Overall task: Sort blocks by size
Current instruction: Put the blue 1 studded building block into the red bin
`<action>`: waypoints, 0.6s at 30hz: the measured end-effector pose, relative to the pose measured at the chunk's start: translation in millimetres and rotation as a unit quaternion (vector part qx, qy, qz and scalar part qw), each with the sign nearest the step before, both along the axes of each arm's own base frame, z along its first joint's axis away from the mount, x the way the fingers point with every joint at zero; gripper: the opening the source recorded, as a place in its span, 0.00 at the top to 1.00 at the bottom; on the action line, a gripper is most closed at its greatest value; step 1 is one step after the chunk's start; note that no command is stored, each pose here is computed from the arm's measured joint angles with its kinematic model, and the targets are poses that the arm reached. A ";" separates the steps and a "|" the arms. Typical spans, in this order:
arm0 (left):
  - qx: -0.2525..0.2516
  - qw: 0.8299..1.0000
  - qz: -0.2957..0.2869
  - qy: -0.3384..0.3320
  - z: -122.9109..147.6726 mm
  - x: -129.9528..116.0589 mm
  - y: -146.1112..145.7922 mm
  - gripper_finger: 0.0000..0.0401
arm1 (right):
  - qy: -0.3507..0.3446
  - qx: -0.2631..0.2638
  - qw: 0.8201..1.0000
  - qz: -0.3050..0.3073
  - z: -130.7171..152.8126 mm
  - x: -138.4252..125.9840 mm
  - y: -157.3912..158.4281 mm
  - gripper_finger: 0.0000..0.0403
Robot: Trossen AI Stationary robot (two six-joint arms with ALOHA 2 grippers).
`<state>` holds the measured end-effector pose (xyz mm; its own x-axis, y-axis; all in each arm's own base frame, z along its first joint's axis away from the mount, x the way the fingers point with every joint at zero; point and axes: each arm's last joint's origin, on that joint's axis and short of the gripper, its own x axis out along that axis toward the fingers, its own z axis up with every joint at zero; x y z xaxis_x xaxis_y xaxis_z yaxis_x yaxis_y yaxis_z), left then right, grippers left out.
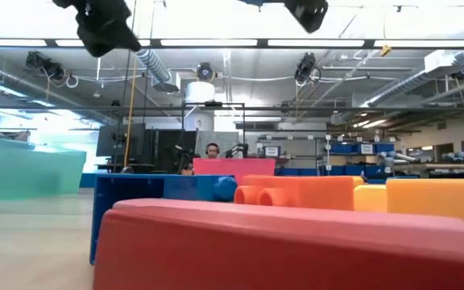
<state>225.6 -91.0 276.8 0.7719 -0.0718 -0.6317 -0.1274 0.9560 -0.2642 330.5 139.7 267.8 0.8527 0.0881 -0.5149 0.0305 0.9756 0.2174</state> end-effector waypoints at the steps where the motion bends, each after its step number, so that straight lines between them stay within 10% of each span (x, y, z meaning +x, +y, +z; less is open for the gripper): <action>1: -0.003 1.000 0.000 -0.008 1.5 0.6 -0.3 0.46 | -0.006 0.005 1.000 -0.022 8.6 -3.1 -8.8 0.66; 18: 0.127 0.984 -0.093 -0.083 15.2 3.0 1.7 0.46 | 0.075 0.019 0.961 -0.264 39.7 42.6 -219.5 0.66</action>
